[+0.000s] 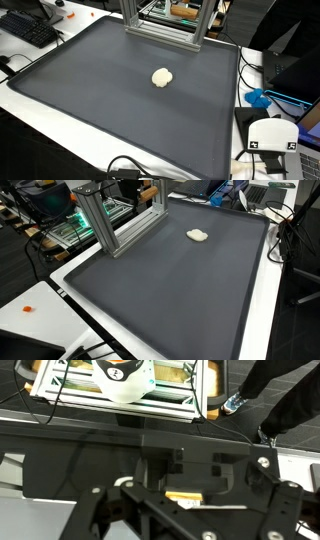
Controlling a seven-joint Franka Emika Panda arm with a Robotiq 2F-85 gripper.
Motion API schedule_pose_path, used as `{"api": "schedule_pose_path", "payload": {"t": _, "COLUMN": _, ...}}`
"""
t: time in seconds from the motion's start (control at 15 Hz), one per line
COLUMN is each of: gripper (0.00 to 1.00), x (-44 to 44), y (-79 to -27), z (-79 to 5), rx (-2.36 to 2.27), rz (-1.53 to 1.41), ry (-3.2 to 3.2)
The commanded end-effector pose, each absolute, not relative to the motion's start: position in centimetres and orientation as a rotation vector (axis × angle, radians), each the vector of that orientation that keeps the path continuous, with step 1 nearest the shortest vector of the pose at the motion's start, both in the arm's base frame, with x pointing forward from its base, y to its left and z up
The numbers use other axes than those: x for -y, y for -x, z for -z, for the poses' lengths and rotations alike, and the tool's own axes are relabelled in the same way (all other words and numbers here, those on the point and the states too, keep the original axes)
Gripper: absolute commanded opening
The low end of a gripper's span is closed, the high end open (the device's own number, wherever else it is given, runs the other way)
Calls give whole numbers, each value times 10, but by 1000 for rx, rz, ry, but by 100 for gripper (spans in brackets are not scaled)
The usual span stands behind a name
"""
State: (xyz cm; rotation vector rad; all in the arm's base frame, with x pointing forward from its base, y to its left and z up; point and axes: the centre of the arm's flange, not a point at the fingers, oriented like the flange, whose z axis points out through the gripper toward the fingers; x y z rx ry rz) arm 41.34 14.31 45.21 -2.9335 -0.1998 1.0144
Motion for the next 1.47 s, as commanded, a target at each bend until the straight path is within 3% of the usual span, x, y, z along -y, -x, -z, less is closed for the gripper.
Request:
{"api": "schedule_pose_path", "payload": {"t": 0.0, "gripper": 100, "x": -142, "y": -417, "z": -481, "rx": 247, "rz": -848, "ry": 2978}}
{"api": "schedule_pose_path", "payload": {"t": 0.73, "gripper": 100, "x": -166, "y": -475, "z": -524, "rx": 226, "rz": 169, "ry": 2994}}
{"api": "schedule_pose_path", "payload": {"t": 1.4, "gripper": 100, "x": -171, "y": -488, "z": -516, "rx": 244, "rz": 234, "ry": 2982}}
